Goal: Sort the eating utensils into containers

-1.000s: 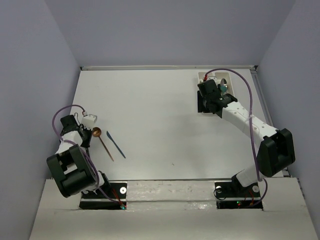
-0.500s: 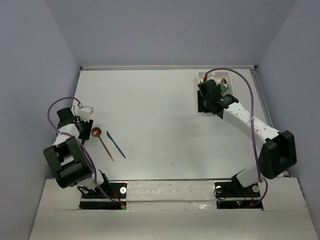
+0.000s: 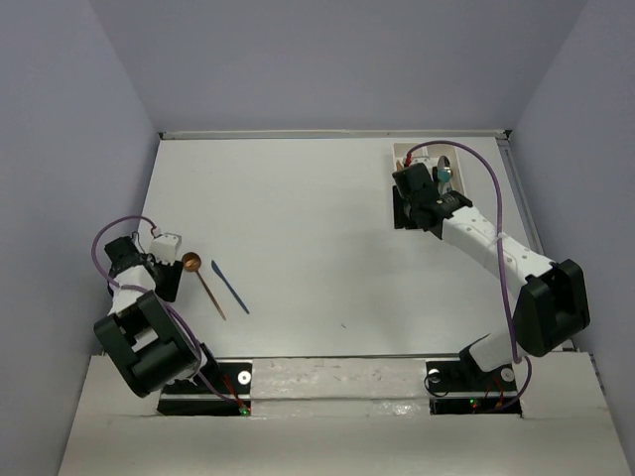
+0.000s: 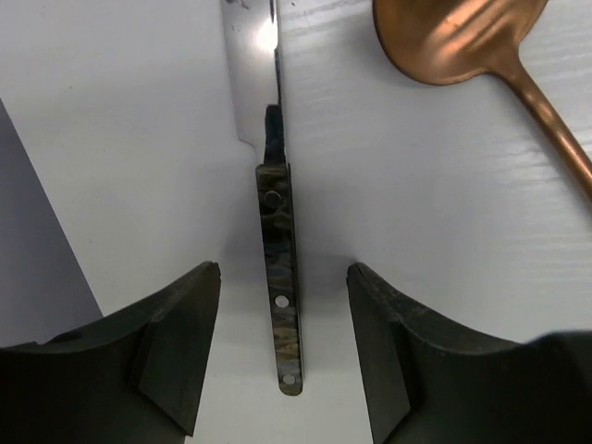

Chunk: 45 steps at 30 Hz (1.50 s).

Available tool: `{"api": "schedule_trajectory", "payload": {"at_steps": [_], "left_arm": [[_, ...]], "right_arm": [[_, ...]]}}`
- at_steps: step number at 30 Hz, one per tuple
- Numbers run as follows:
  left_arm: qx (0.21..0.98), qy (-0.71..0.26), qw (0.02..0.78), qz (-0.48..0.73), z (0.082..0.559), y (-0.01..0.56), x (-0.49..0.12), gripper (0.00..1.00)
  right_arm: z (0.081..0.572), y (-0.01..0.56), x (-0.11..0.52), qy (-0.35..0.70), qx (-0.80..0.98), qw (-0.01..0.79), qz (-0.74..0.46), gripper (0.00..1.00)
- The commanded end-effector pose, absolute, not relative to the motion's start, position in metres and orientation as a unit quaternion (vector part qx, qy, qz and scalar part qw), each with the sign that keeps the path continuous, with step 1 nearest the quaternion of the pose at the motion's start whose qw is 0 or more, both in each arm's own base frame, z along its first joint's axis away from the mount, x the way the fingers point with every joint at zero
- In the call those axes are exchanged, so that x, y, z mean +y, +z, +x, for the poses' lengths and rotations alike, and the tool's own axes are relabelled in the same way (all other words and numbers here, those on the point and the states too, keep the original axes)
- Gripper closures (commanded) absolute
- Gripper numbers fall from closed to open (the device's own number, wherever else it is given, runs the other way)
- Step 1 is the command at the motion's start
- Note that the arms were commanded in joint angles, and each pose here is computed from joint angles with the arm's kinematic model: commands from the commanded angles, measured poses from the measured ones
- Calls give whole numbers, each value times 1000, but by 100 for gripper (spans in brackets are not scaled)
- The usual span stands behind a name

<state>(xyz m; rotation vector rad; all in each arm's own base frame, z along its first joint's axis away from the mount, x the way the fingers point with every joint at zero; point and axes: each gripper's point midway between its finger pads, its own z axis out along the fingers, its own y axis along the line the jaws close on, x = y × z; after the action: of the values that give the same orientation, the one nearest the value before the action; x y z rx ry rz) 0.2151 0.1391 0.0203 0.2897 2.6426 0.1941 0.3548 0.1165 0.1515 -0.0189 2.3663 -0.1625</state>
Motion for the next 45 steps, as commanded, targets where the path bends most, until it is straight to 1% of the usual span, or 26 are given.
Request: {"api": "schedule_trajectory", "payload": {"at_steps": [1,4,6,7,8,10,11,12,13,15,17,18,19,23,27,31,36,39,45], "left_arm": [[970,49,210,113,199,9,141,33],[971,49,203,117,195,6,141,33],[973,39,196,119,191,4,139,37],[974,32,191,121,189,1,137,40],[975,25,183,127,185,0,135,47],[976,16,175,129,181,-3,136,54],[977,12,170,128,179,-4,135,60],[977,12,168,132,178,-4,137,63],[978,9,164,130,179,-4,140,69],[978,6,161,131,181,-4,142,74],[979,-2,155,129,182,-6,143,85],[980,-4,152,125,184,-7,145,96],[980,-2,155,121,186,-6,146,100],[977,3,181,116,195,1,149,100],[964,21,244,106,216,28,153,100],[948,29,299,101,233,52,151,100],[946,26,308,92,233,52,147,100],[939,26,329,95,239,62,145,100],[913,2,393,112,255,95,128,100]], "right_arm": [[353,164,114,-66,918,392,-5,46],[354,162,115,-66,918,390,-4,46],[354,160,115,-67,919,388,-5,46],[354,158,114,-69,920,385,-6,46],[354,157,114,-70,920,385,-7,46],[354,157,114,-71,920,384,-8,46],[354,157,114,-72,920,384,-8,46],[354,157,114,-72,920,385,-7,46],[354,158,114,-72,919,386,-7,46],[355,160,114,-71,919,388,-7,46],[355,162,114,-70,918,391,-7,46],[355,162,114,-70,918,391,-6,46],[355,163,114,-68,917,392,-6,46],[352,164,115,-62,917,394,-9,46],[351,168,121,-41,915,400,-11,46],[352,177,135,7,908,419,-18,46],[349,187,144,41,899,435,-21,46],[349,192,152,64,897,438,-22,46],[349,212,190,178,872,456,-25,46]]}}
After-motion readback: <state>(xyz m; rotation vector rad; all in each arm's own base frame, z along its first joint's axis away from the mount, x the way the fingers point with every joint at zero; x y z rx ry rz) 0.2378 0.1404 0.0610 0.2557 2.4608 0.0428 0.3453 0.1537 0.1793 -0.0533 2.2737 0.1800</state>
